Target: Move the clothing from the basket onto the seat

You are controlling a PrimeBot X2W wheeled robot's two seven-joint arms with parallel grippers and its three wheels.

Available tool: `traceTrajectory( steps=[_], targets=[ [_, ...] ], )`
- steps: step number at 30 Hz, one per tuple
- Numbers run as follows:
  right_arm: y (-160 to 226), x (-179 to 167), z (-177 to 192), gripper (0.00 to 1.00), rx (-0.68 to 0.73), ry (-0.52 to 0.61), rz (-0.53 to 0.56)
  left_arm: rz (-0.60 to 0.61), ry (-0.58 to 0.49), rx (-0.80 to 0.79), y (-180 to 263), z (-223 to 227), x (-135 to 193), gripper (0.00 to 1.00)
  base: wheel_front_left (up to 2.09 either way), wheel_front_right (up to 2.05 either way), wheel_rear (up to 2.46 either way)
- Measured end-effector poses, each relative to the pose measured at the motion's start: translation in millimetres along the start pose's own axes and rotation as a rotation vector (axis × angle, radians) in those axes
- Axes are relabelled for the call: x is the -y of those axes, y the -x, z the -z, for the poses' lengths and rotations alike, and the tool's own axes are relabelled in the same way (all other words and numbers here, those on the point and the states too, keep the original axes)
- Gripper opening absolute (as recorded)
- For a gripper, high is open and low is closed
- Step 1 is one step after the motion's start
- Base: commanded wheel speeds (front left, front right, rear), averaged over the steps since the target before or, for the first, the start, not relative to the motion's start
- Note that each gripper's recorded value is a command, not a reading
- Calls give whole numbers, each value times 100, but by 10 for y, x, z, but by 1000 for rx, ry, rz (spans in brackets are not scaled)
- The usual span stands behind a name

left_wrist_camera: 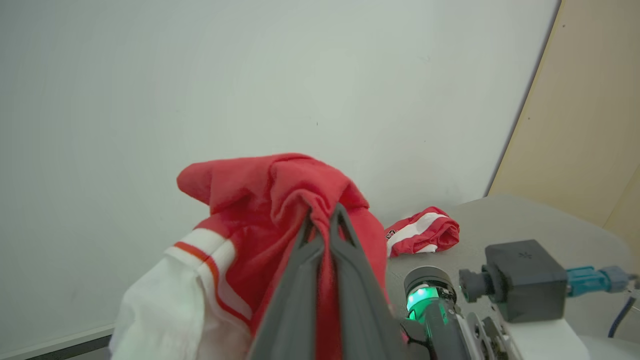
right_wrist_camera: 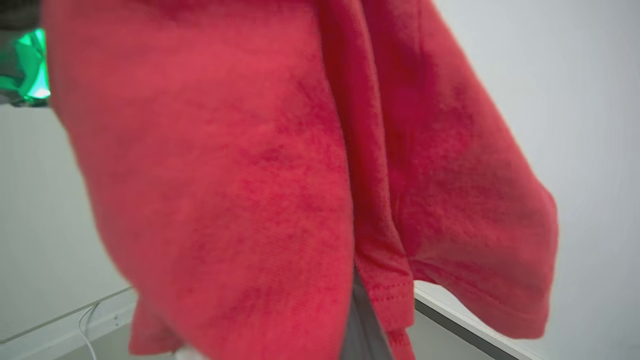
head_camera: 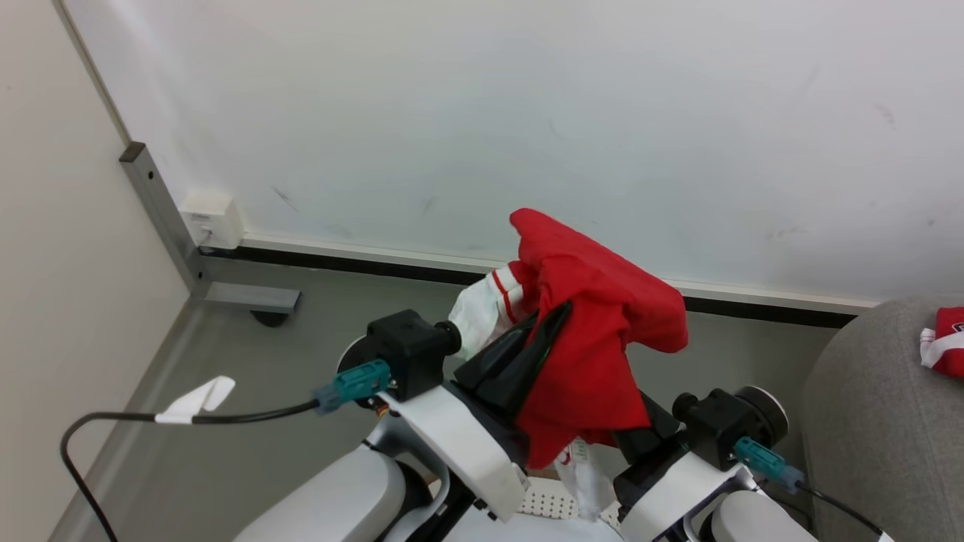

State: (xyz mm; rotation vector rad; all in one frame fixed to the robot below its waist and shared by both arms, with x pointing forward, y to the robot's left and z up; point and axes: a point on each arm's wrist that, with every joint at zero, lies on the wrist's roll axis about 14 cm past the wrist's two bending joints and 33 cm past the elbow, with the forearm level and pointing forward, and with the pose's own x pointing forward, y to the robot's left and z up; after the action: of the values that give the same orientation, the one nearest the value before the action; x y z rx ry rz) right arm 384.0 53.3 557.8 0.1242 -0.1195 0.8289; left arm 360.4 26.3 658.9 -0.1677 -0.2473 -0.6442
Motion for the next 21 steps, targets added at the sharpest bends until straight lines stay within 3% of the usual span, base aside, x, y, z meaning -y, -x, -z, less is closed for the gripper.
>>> traceTrajectory(
  steps=[1,2,4,6,7,8,21],
  targets=[
    [16,18,-18,0,8,-3,8,0,1,0,-1,8,1,0,0,0,0],
    [35,38,-32,0,14,-4,17,0,3,-4,1,23,0,9,0,0,0],
    [81,80,-63,0,26,3,31,-5,8,-12,5,60,-9,39,0,0,0],
    [144,158,-98,0,37,8,55,2,17,-31,15,135,19,51,0,0,0],
    [181,205,-113,0,42,13,68,10,28,-43,21,185,51,96,0,0,0],
    [221,269,-137,0,49,17,87,18,37,-53,25,231,85,100,0,0,0],
    [892,1107,-635,0,188,73,382,185,95,-57,-225,409,518,100,0,0,0]
  ],
)
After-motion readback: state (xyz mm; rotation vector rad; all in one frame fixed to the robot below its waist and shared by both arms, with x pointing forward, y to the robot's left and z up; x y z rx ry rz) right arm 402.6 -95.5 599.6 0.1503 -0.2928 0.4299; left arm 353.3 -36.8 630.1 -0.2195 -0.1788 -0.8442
